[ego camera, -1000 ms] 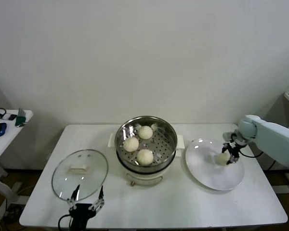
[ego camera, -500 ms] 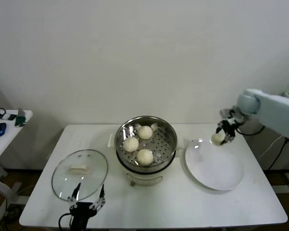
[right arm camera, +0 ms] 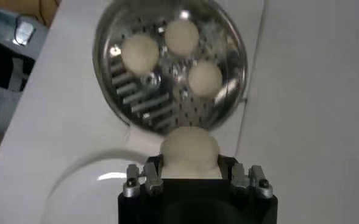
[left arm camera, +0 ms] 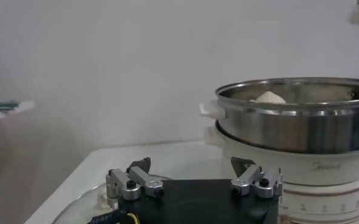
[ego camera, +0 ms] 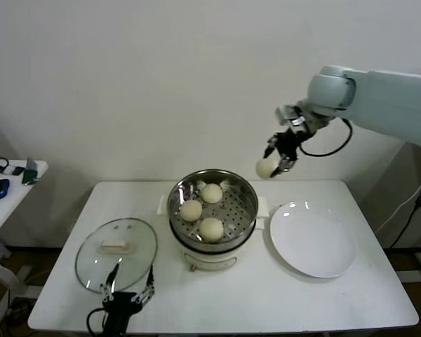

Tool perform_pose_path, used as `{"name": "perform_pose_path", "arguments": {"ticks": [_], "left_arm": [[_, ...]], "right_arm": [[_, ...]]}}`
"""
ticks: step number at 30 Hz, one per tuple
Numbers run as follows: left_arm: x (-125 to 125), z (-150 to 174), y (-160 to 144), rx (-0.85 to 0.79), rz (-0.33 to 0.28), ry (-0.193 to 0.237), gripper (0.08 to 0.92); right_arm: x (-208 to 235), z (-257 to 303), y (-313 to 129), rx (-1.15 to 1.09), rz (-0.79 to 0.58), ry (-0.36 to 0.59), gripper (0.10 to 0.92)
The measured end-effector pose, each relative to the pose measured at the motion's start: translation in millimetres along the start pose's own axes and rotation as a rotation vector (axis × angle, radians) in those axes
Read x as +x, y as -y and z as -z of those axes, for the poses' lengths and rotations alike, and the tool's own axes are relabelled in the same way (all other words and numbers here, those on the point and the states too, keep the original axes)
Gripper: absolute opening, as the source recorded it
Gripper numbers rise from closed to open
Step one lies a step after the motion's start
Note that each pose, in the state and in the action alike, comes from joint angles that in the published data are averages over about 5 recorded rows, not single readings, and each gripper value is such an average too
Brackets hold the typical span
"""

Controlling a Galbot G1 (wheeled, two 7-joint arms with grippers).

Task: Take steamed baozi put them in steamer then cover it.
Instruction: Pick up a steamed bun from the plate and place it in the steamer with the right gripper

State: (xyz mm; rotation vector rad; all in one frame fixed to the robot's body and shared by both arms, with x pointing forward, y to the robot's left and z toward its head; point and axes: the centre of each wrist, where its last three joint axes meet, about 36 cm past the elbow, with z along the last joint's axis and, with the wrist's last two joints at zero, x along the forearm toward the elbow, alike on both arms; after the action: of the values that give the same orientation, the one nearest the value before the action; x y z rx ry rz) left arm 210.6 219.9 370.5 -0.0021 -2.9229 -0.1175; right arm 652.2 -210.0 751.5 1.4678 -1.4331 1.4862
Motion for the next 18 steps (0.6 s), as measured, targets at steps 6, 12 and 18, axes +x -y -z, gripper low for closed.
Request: {"name": "perform_pose_path", "arguments": {"ticks": [6, 12, 18], "left_arm": [[2, 2, -1, 0.000, 0.003, 0.002, 0.823], [4, 3, -1, -0.001, 0.005, 0.004, 0.823], [5, 2, -1, -0.002, 0.005, 0.005, 0.823]], "right_arm": [[-36, 38, -4, 0.024, 0.025, -0.002, 0.619], [-79, 50, -10, 0.035, 0.045, -0.032, 0.619], [-117, 53, -15, 0.040, 0.046, -0.055, 0.619]]}}
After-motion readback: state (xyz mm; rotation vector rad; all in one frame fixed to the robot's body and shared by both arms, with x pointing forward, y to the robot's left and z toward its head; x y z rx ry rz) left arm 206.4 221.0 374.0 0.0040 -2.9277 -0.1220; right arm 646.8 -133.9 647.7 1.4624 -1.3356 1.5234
